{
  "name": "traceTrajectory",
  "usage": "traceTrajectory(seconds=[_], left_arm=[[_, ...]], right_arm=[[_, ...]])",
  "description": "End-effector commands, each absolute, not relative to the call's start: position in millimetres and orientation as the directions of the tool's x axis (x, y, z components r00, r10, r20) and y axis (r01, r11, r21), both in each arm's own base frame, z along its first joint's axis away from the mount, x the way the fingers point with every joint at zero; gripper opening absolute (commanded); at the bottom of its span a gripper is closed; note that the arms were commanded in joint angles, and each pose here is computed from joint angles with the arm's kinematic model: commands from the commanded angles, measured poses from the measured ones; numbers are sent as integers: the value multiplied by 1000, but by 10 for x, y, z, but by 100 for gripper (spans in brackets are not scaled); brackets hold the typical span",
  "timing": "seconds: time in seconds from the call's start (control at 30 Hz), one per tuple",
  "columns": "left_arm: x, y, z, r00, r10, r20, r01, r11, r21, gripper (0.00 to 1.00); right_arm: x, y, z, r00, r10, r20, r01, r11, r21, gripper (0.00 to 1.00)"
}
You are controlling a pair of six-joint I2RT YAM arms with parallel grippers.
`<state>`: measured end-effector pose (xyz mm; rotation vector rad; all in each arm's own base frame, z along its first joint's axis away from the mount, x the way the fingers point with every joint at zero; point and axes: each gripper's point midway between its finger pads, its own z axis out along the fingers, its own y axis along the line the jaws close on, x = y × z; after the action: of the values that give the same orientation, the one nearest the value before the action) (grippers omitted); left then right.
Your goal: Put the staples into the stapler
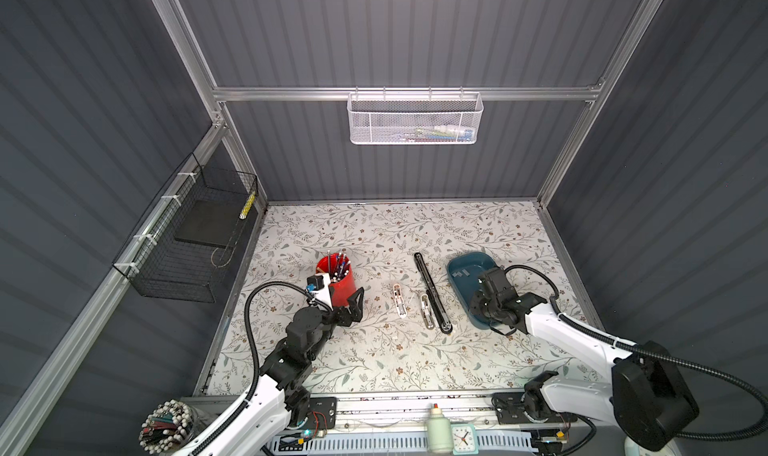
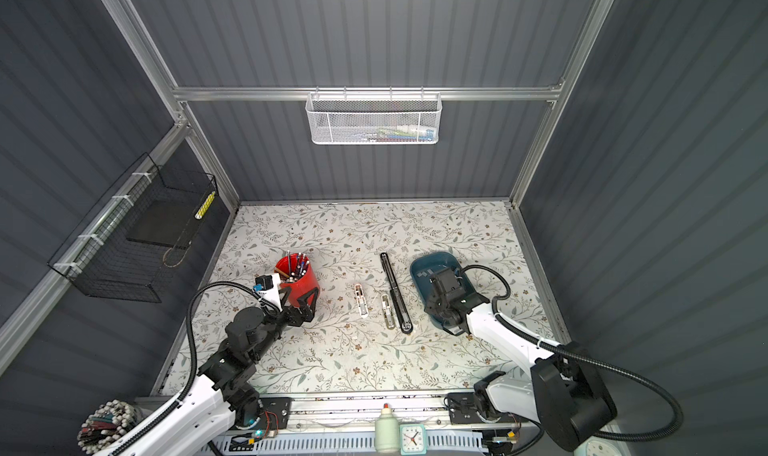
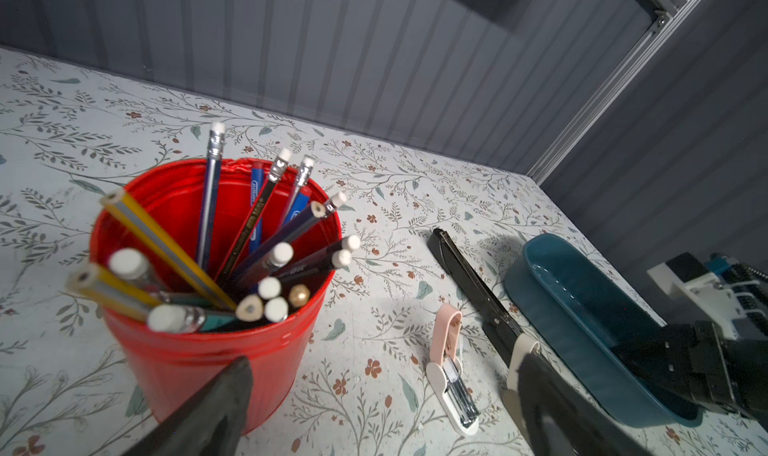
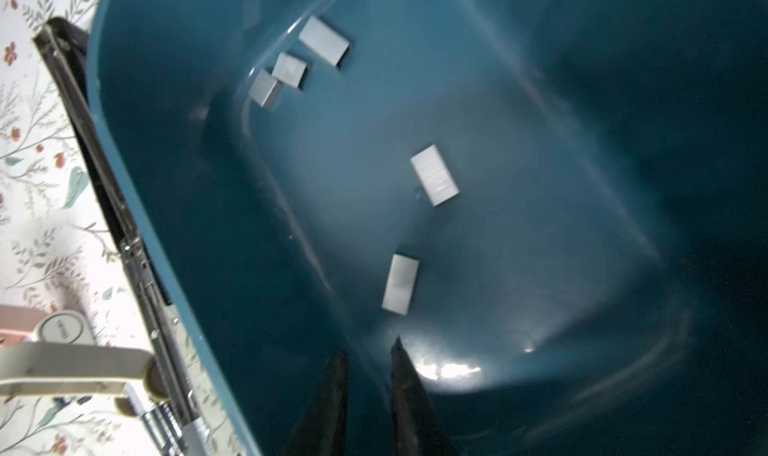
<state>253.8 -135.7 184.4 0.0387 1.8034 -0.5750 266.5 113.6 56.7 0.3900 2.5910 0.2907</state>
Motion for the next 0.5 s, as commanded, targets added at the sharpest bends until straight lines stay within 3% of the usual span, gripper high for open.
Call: traceTrajectory(seconds=[0.0,0.47], left_arm=[[2542,-1269,1890,-275,-245,-930,291,900,-324,100],[2468,-1146,1902,-262,-280,-923,256,902,-347,100]], right_arm=[[2573,1285,499,-858,323,-399,198,926,323,22],[2600,1586,601,-868,254,-427,134,948,290,24]])
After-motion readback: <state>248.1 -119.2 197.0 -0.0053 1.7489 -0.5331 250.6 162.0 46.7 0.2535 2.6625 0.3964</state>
